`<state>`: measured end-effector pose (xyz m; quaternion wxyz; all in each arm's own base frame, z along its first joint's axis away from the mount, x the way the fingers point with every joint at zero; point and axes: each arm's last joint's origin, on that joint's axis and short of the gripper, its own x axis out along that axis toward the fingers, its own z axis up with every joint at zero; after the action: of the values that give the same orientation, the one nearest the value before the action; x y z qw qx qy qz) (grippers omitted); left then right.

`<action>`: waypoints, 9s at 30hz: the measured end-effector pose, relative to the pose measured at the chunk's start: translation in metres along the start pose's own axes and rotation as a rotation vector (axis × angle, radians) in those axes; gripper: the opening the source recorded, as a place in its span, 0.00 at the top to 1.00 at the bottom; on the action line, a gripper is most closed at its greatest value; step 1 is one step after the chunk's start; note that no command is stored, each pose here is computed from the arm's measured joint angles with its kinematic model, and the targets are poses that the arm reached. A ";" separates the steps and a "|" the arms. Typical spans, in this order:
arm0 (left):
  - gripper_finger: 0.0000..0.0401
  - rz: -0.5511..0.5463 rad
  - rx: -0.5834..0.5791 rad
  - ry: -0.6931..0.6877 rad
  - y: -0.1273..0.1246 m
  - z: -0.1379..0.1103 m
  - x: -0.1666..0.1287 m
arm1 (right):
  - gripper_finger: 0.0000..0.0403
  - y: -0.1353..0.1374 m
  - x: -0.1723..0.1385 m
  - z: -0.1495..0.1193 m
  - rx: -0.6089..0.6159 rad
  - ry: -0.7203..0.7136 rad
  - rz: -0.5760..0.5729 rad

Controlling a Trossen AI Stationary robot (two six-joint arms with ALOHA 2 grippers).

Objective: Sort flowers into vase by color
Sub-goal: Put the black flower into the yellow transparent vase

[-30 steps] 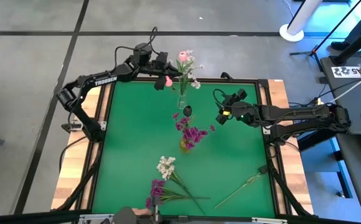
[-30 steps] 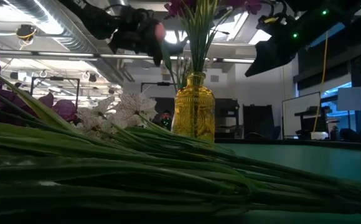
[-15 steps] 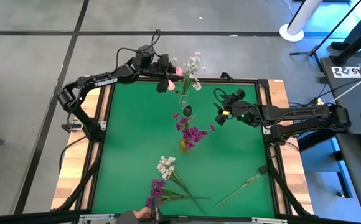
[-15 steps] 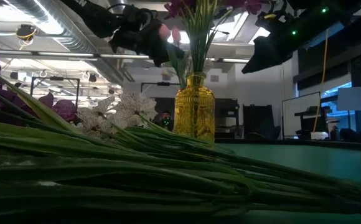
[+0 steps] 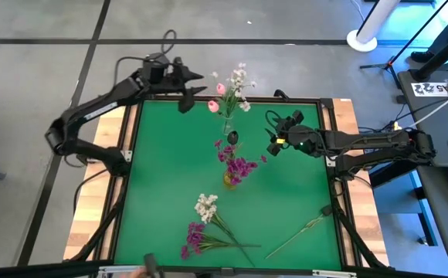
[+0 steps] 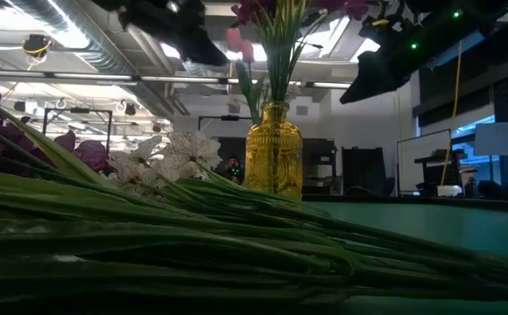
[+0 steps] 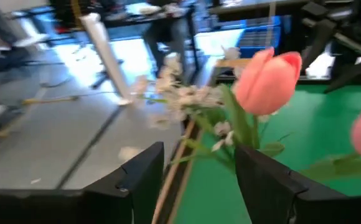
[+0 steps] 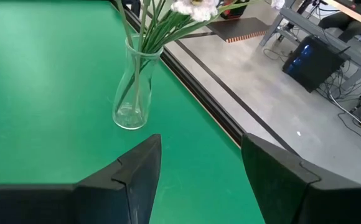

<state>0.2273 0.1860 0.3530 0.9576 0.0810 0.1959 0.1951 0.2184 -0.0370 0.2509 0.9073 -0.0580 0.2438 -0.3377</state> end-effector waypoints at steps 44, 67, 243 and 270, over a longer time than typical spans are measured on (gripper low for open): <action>0.52 -0.414 -0.168 0.352 -0.216 -0.038 -0.133 | 0.45 0.166 -0.143 -0.040 -0.104 0.795 0.745; 0.52 -0.448 -0.232 0.386 -0.244 -0.085 -0.122 | 0.45 0.187 -0.130 -0.109 -0.392 1.232 0.669; 0.69 -0.362 -0.273 -0.423 -0.251 -0.009 -0.106 | 0.99 0.154 -0.027 0.237 0.024 -0.326 0.919; 1.00 -0.344 -0.252 -0.335 -0.253 -0.018 -0.105 | 0.66 0.139 -0.038 0.232 -0.039 -0.239 0.918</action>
<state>0.2174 -0.0859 0.3144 0.9983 -0.0422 0.0197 0.0360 0.3863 0.0805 0.4311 0.9832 0.0000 0.1443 0.1118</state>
